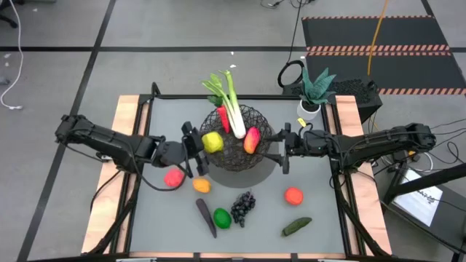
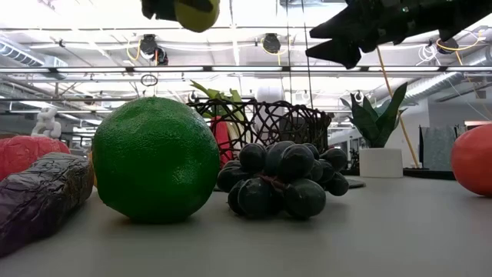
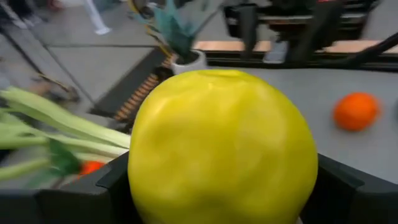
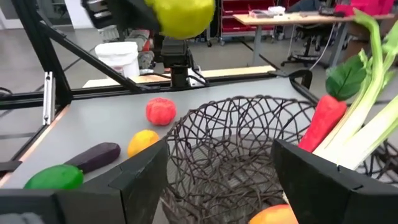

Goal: Build produce basket
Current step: Put the green apple into the black woven basket

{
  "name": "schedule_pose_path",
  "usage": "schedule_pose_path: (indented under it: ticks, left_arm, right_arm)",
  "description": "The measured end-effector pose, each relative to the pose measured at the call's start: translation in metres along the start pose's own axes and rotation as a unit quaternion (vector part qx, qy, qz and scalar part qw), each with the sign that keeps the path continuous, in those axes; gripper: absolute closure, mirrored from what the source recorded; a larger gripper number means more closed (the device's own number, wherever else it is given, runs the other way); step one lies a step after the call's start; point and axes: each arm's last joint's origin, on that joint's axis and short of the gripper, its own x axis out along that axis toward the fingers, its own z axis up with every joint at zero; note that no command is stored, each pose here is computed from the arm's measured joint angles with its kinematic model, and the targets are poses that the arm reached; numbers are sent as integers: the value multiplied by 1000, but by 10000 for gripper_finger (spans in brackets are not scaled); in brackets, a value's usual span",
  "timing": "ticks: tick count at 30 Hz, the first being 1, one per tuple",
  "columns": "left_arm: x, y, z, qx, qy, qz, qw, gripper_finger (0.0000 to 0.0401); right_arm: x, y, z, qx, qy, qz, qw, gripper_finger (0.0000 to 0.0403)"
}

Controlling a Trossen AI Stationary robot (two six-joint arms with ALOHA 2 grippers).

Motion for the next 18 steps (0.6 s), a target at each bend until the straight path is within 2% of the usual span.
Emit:
schedule_pose_path:
  ticks: [3, 11, 18]
  left_arm:
    - [8, 8, -1, 15, 5, 36, 999, 93]
    - [29, 22, -8, 31, 37, 75, 996, 93]
    - [38, 27, -9, -18, 40, 72, 996, 93]
  right_arm:
    - [0, 3, -2, 2, 8, 6, 1000, 122]
    - [-3, 18, -4, -5, 15, 41, 999, 122]
    - [-4, 24, -4, -8, 13, 55, 998, 122]
